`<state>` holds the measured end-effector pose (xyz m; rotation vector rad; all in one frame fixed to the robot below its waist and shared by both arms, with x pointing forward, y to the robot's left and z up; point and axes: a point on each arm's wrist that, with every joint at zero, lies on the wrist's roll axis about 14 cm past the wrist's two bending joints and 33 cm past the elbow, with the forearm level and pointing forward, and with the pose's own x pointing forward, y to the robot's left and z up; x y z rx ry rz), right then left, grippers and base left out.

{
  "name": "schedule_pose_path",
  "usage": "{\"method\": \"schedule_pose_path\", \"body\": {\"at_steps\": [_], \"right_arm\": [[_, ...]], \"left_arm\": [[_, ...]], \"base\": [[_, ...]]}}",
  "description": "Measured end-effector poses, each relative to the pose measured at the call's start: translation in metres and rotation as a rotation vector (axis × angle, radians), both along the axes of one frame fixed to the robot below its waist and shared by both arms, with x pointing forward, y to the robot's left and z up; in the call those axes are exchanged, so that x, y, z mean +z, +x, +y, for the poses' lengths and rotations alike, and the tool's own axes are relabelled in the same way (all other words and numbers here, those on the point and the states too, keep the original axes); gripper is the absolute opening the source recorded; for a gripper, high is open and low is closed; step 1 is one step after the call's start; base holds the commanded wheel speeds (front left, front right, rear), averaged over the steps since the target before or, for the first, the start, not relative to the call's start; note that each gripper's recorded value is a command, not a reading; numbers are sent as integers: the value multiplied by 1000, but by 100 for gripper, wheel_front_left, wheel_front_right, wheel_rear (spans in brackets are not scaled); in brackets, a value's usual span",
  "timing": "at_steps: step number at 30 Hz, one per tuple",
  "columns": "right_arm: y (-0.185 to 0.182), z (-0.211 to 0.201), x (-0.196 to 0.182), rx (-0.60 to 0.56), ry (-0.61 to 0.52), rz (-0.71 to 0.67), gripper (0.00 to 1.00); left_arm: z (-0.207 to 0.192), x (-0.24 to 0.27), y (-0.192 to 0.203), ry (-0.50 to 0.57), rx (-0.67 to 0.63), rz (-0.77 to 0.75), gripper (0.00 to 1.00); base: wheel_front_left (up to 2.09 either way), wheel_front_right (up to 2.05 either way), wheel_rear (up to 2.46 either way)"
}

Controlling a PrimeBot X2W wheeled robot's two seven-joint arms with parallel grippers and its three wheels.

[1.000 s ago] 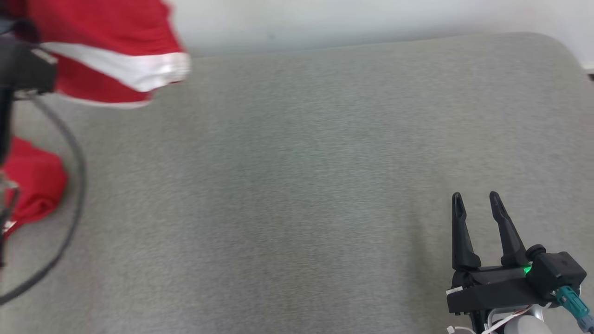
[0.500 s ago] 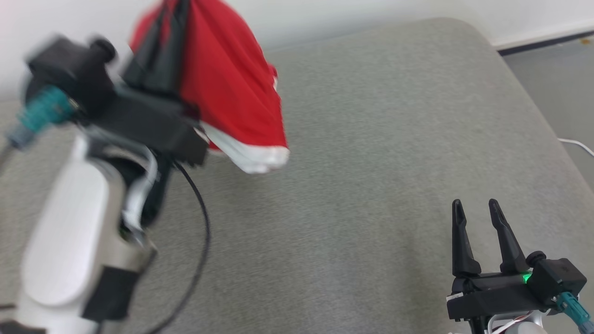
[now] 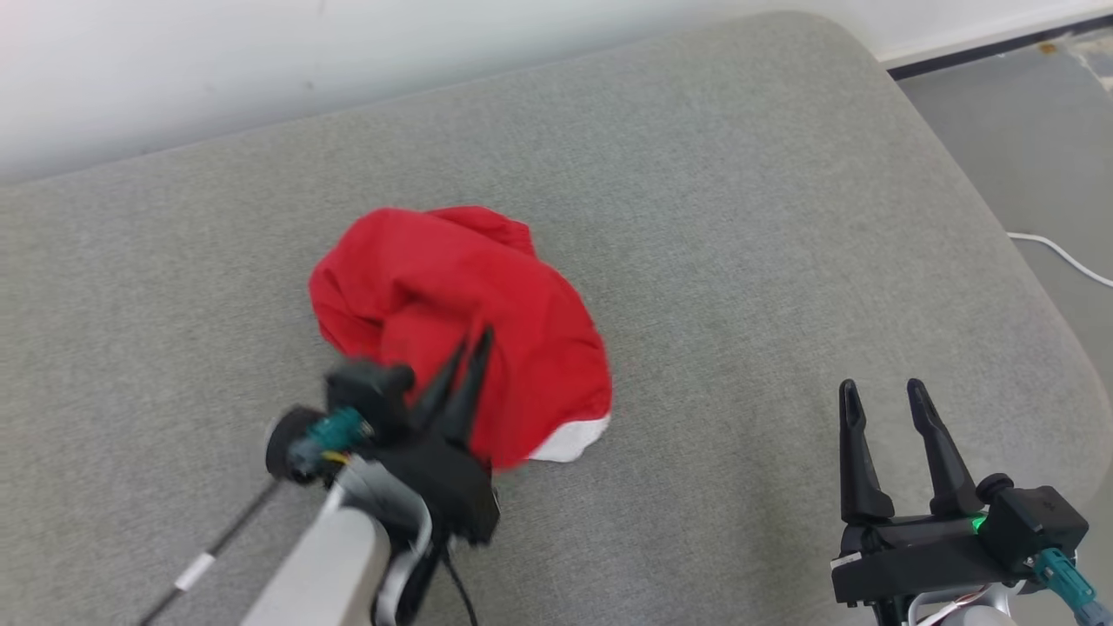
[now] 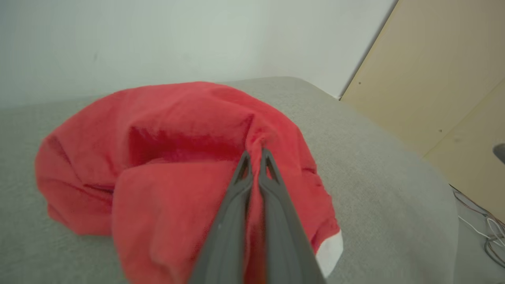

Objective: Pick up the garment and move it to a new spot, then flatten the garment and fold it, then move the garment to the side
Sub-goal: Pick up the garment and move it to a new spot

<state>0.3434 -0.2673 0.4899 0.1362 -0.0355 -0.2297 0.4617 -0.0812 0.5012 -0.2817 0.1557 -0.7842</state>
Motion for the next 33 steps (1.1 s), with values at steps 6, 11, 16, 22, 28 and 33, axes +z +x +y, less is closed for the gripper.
{"method": "schedule_pose_path", "body": {"at_steps": [6, 11, 16, 22, 28, 33], "right_arm": [[7, 8, 4, 30, -4, -14, 100], [13, 18, 8, 67, -16, -32, 100], [17, 30, 10, 106, -17, -42, 100], [26, 56, 15, 184, -11, -65, 100], [30, 75, 20, 244, -10, -83, 100], [31, 91, 22, 291, -8, -89, 100]], "left_arm": [[-1, -5, -15, 5, -18, -31, 100], [23, 40, -2, -71, 78, -185, 100], [74, 69, 8, -59, 213, -312, 100], [165, 70, -4, 13, 421, -343, 100], [232, 59, -33, 60, 587, -315, 100], [272, 51, -61, 95, 699, -290, 100]], "base": [[0, 0, 0], [0, 0, 0], [0, 0, 0], [0, 0, 0], [0, 0, 0], [0, 0, 0]]}}
